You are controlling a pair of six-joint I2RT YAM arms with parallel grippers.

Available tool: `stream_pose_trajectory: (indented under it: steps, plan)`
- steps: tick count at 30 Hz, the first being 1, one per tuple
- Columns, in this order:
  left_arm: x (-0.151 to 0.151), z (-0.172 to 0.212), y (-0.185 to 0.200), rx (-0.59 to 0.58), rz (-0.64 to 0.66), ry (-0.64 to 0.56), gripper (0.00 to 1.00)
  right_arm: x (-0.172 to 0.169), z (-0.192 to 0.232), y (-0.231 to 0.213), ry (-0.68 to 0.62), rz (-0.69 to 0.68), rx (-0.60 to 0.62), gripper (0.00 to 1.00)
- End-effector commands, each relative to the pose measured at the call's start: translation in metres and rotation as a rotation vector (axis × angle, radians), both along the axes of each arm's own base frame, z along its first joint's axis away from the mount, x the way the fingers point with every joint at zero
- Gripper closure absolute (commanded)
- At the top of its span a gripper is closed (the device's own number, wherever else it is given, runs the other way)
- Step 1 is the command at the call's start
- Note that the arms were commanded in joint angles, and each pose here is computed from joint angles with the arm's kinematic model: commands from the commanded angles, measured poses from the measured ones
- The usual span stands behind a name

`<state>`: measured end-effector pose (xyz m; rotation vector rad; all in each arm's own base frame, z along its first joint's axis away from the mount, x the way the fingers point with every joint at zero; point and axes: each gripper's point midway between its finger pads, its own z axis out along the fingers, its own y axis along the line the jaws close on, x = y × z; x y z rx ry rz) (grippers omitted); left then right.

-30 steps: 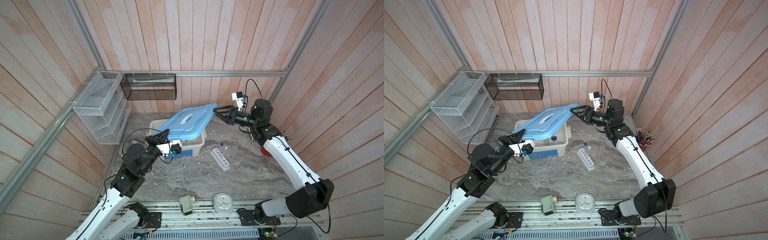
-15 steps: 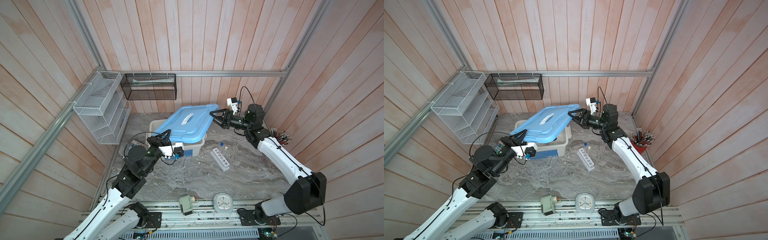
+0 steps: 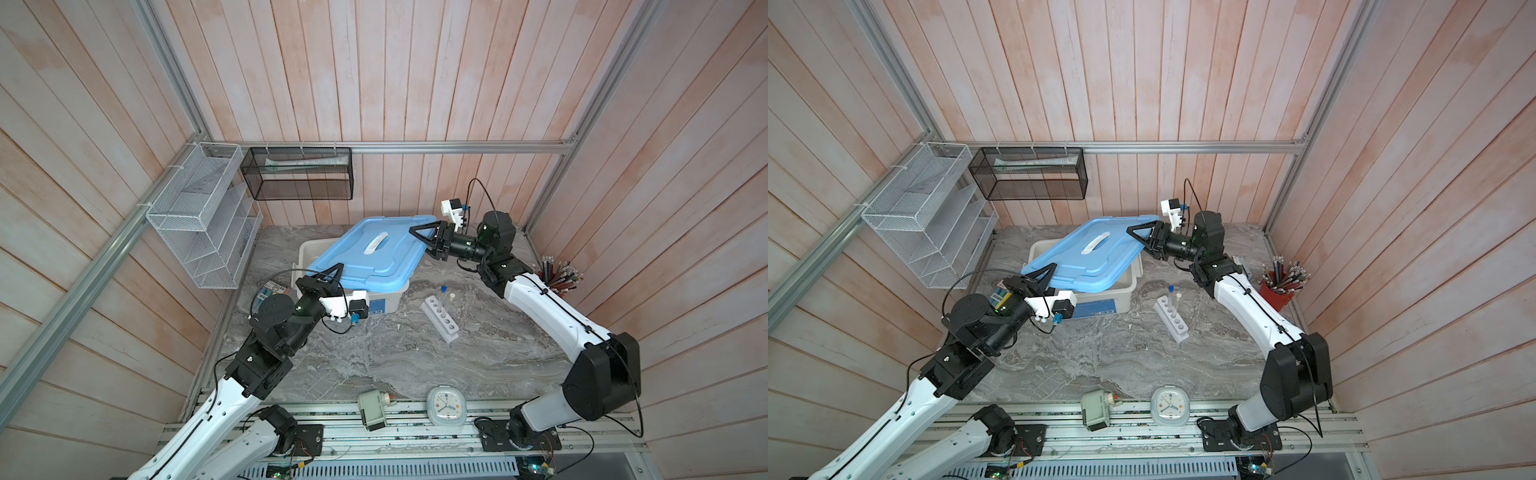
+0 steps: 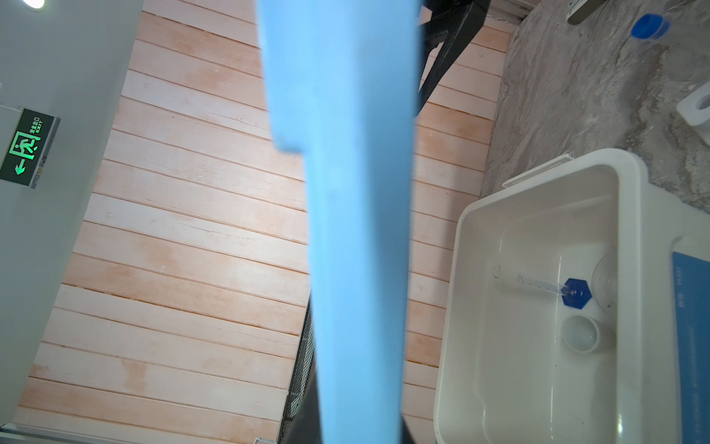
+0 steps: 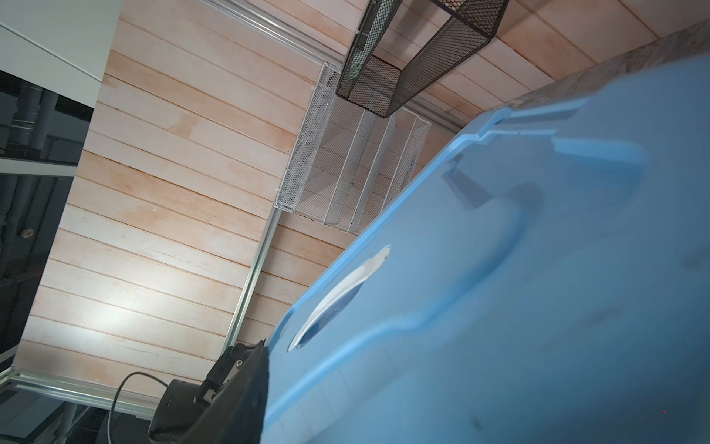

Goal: Organize the chemistry lab equipment
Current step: 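Lower the lid onto the bin with the left while the right grasps its far edge, then hold the lid with both grippers and lift it up off the bin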

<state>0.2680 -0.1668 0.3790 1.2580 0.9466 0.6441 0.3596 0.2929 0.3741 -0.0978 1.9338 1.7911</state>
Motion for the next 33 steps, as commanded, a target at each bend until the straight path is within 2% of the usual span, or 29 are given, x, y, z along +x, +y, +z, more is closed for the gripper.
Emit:
stream_pose_trajectory:
  steps: [1, 9, 17, 24, 33]
  plan:
    - [-0.005, 0.016, -0.003, -0.030, -0.024, -0.068, 1.00, 0.000, 0.001, 0.002, -0.007, 0.001, 0.026, 0.45]
    - [-0.005, 0.011, -0.005, -0.001, -0.030, -0.087, 1.00, 0.003, -0.003, -0.001, 0.057, -0.033, 0.067, 0.55]
    - [-0.005, 0.008, -0.006, 0.030, -0.025, -0.121, 1.00, 0.004, -0.018, -0.008, 0.264, -0.104, 0.169, 0.54]
    - [-0.005, 0.001, -0.007, 0.055, -0.025, -0.133, 1.00, 0.006, -0.011, -0.012, 0.298, -0.131, 0.216, 0.55]
    - [-0.007, -0.006, -0.006, 0.075, -0.023, -0.145, 0.99, 0.008, -0.012, -0.012, 0.318, -0.142, 0.231, 0.75]
